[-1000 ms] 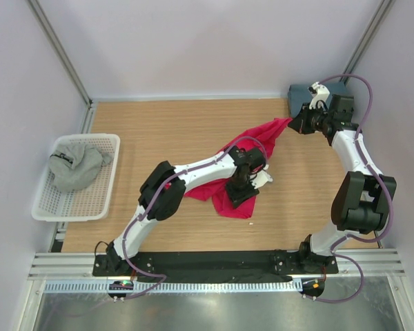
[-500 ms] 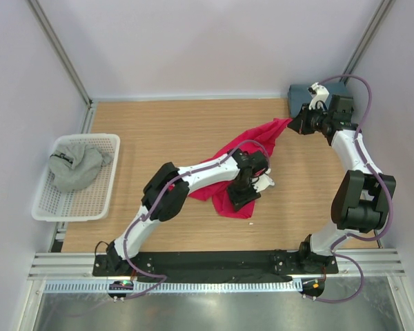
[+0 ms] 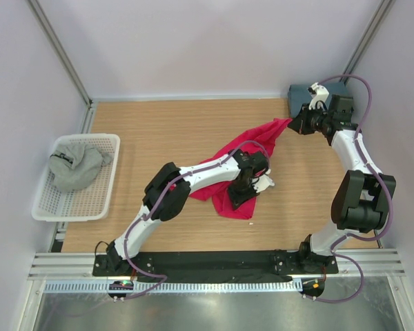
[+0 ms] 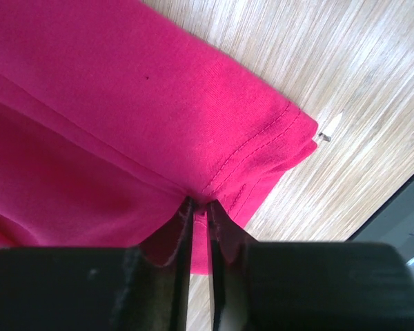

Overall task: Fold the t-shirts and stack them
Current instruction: Flatten the tshirt out

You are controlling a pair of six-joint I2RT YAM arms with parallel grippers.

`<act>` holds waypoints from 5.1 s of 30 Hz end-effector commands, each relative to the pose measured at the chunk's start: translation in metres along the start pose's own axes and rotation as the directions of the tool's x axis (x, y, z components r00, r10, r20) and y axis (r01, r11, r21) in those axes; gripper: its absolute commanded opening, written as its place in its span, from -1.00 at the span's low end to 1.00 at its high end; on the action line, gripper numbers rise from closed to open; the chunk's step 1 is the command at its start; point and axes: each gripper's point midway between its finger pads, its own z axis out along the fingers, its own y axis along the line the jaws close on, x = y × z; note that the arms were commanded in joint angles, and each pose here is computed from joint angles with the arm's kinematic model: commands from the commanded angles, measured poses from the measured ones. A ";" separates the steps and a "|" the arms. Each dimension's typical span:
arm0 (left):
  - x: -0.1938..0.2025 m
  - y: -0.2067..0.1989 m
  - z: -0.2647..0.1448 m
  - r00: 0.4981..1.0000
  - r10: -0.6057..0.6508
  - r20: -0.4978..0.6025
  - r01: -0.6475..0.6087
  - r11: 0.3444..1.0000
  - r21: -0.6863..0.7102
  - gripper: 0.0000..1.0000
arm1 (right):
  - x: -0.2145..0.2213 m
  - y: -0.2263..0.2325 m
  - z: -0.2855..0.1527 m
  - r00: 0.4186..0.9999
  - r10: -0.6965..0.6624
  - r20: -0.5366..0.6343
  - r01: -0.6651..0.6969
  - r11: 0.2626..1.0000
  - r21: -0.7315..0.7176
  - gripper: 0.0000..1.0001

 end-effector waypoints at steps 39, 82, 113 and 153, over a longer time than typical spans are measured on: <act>0.151 0.058 -0.570 0.673 0.452 0.585 0.545 0.233 -0.806 -1.00 | -0.251 0.150 -0.260 0.703 -0.320 0.635 0.224 0.947 0.229 -0.97; 0.196 -0.006 -0.647 0.409 0.591 0.695 0.709 0.273 -0.650 -1.00 | -0.270 0.252 -0.416 0.415 -0.470 0.779 0.284 0.880 0.380 -0.97; 0.154 0.215 -0.188 0.925 -0.012 0.380 0.322 0.557 -0.765 -1.00 | 0.039 -0.015 -0.022 0.997 0.045 -0.067 -0.036 0.990 0.133 -0.97; 0.149 0.197 -0.169 0.867 -0.085 0.492 0.426 0.638 -0.641 -1.00 | 0.090 0.086 0.027 0.530 -0.778 -0.336 0.777 0.605 -0.175 0.00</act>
